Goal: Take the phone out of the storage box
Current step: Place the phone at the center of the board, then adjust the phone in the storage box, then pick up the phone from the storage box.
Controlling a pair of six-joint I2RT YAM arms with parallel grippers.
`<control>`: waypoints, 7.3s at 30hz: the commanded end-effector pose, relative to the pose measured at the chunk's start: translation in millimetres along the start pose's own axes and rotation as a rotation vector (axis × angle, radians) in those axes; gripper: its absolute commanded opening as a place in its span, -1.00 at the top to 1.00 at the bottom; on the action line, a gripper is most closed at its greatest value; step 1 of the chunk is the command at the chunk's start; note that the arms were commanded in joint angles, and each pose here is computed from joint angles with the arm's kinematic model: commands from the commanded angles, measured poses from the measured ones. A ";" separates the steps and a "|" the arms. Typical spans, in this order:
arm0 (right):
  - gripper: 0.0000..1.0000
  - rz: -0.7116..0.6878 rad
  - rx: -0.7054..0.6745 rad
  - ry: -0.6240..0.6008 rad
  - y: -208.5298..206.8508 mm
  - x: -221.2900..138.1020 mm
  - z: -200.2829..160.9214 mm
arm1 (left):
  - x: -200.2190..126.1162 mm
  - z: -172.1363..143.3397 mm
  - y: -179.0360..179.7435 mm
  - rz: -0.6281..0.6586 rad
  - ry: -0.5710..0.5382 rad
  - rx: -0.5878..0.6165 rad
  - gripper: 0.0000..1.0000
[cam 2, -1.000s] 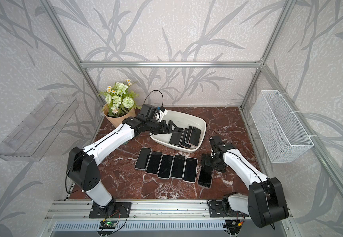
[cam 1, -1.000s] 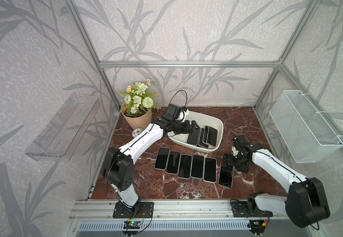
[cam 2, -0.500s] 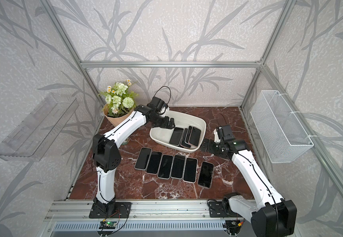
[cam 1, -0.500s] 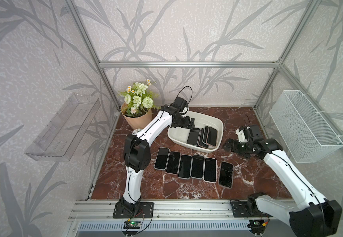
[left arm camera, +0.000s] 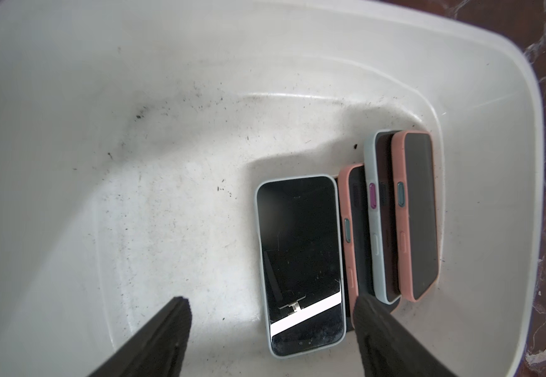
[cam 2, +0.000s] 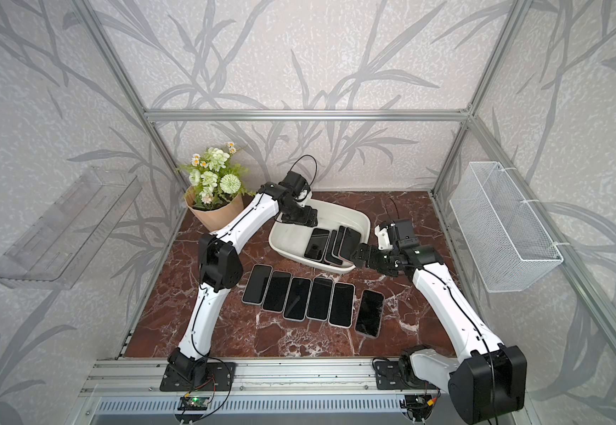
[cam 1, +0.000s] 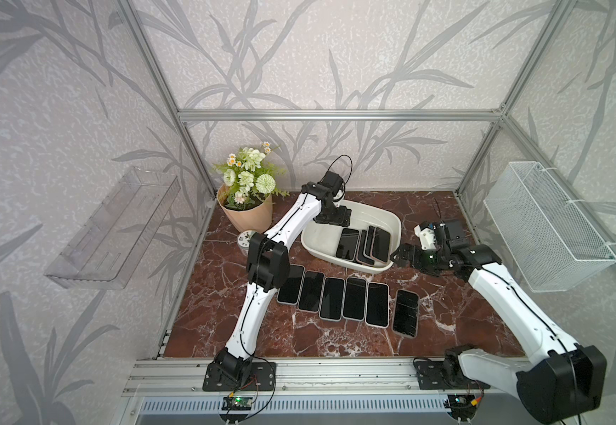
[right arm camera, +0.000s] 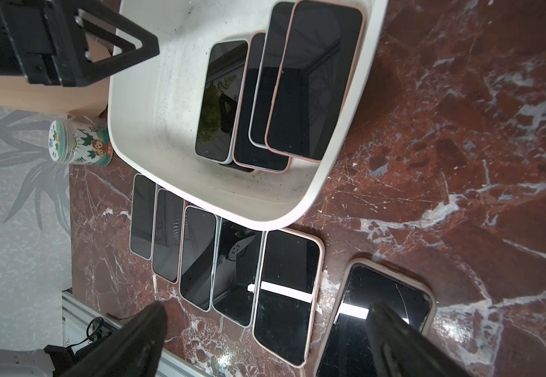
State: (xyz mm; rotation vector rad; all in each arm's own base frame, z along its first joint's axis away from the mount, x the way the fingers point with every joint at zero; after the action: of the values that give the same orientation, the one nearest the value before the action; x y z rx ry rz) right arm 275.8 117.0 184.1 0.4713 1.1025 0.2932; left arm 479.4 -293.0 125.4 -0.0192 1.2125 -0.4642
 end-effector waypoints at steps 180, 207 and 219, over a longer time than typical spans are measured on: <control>-1.00 -0.050 0.259 0.445 17.3 254.9 30.0 | 50.7 -43.0 -14.7 -0.616 0.169 -0.271 -0.20; -1.00 0.026 0.211 0.256 33.5 216.1 60.1 | 5.9 -17.2 -12.8 -0.494 0.049 -0.214 0.85; -1.00 0.096 0.134 0.116 54.0 162.4 78.3 | -118.3 -10.3 -13.9 -0.420 -0.119 -0.126 0.86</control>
State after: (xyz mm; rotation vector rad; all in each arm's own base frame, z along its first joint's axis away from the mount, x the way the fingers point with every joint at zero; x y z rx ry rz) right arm 413.3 223.8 89.5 0.6413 1.2863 0.3052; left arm 452.8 -275.4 195.5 -0.4579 1.1653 -0.7201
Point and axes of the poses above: each gripper's point midway between its finger pads, its own x axis out along the fingers, its own y axis along the line the jaws close on, z = x × y, the point moved 1 cm from there along -x, back along the fingers, and after that the axes turned 1 degree about -x, right-handed, at the moved point
